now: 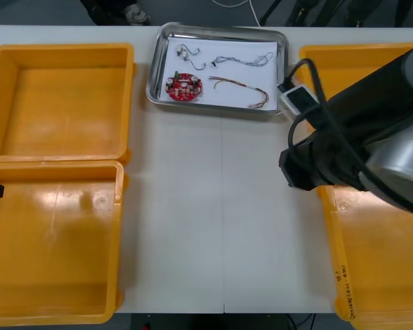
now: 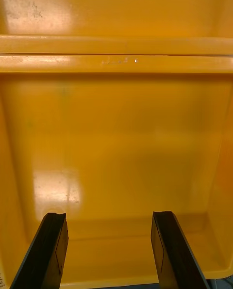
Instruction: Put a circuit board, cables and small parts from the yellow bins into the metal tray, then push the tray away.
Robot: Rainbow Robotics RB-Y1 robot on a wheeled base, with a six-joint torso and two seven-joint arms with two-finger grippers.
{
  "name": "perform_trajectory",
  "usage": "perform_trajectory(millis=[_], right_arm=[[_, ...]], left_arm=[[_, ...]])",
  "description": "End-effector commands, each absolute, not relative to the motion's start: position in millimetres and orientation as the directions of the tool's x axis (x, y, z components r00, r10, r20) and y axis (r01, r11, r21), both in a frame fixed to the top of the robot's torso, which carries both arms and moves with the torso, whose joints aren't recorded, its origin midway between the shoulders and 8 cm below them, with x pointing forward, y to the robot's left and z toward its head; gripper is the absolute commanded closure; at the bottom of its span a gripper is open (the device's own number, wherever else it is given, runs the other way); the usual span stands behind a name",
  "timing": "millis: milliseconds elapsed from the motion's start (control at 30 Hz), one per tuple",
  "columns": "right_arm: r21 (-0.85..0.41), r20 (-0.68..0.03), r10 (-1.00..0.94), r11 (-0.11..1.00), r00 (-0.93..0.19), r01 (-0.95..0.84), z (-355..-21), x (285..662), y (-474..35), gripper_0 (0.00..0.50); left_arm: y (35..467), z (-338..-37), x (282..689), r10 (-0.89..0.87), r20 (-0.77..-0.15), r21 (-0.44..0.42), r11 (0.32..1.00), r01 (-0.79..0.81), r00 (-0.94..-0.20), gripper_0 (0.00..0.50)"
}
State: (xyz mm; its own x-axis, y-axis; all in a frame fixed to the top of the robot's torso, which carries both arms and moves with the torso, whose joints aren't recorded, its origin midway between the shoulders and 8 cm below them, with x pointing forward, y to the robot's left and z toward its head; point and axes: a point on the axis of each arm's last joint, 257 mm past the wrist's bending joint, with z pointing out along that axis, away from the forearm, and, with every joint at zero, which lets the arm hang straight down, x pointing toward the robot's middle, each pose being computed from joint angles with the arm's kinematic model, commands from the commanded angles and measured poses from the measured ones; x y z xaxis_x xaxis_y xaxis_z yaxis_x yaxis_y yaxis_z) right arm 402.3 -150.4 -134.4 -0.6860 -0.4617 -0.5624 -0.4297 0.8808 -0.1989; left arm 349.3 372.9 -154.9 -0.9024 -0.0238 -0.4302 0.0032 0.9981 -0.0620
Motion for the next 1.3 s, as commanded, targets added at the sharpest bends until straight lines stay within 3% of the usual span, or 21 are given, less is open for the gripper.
perform_trajectory(millis=[33, 533, 1300], right_arm=[[-0.108, -0.582, -0.265, 0.962, -0.769, -0.250, -124, 404, -201, 0.000], [0.008, -0.456, 0.022, 1.000, -0.890, 0.020, -126, 407, -319, 0.000], [0.064, -0.348, 0.152, 0.988, -0.925, 0.138, -155, 379, -400, 0.000]], left_arm=[[386, -142, 345, 0.077, -0.444, 0.027, 0.997, 0.073, -0.893, 0.000], [386, -142, 345, 0.077, -0.444, 0.027, 0.997, 0.073, -0.893, 0.000], [386, -142, 345, 0.077, -0.444, 0.027, 0.997, 0.073, -0.893, 0.000]])
